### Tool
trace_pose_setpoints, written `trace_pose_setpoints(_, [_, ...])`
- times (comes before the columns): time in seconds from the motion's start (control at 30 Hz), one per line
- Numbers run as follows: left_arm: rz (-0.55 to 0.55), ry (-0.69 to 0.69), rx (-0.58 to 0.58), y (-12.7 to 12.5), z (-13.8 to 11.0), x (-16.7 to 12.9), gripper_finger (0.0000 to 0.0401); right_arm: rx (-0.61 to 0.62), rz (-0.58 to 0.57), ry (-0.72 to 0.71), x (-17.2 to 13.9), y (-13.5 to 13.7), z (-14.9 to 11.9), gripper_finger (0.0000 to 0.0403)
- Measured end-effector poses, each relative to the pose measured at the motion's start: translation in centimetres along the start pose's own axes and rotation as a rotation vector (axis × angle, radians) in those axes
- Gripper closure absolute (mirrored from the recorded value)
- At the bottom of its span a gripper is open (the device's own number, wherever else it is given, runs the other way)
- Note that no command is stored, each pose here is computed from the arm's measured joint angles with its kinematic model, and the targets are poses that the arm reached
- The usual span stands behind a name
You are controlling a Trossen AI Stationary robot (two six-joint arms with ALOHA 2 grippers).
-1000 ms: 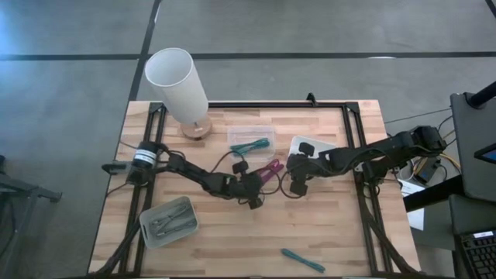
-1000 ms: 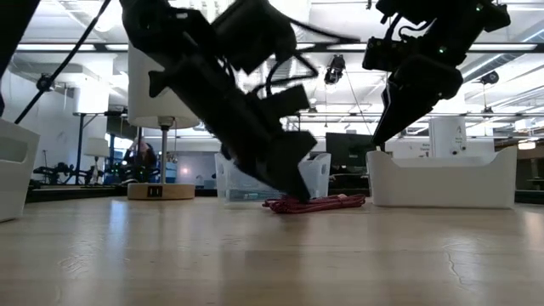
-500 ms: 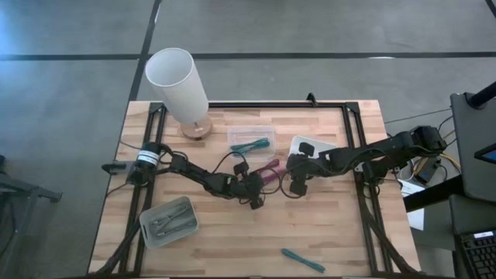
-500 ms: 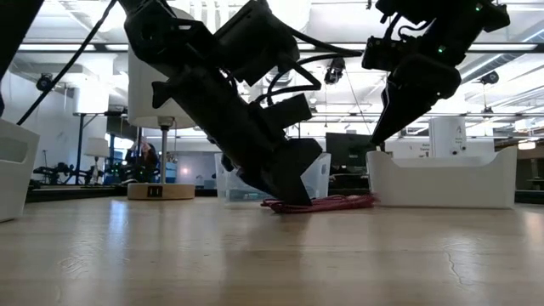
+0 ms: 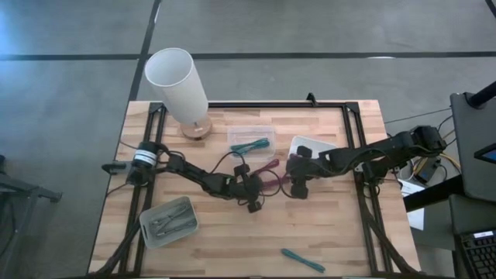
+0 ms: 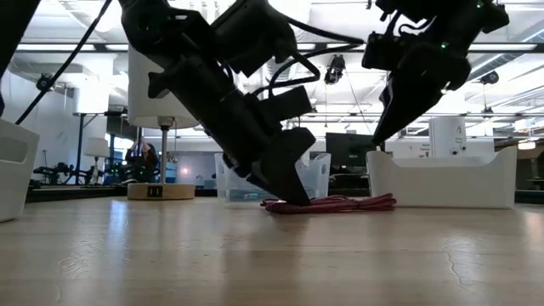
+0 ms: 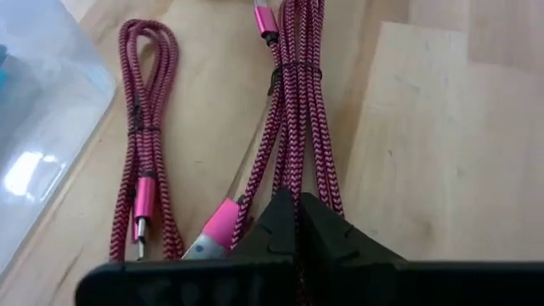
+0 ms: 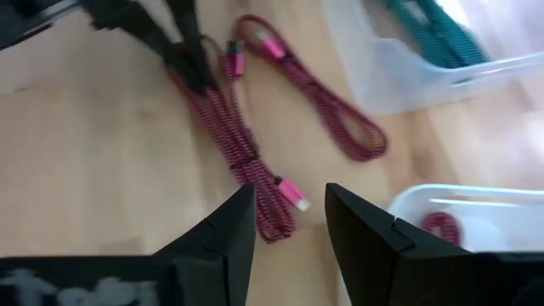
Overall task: Pick & Place USB Port
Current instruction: Put the bottom pink USB cable into the white bin
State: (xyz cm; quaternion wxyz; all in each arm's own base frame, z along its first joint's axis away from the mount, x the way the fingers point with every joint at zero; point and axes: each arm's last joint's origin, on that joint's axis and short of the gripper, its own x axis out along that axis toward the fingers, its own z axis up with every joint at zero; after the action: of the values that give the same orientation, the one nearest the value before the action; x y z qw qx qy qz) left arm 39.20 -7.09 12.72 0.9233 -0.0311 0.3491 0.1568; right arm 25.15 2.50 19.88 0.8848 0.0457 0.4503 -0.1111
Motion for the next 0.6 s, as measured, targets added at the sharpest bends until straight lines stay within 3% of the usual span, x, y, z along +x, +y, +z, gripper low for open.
trace_pose_setpoints(0.3, [-0.003, -0.046, 0.053, -0.3, 1.1, -0.7, 0.04, -0.042, 0.089, -0.03, -0.2, 1.5, -0.2, 0.0265])
trace_pose_setpoints(0.6, [-0.011, -0.126, 0.124, -0.9, 3.8, -1.2, 0.04, -0.158, 0.123, -0.029, -0.5, 2.6, -0.6, 0.0216])
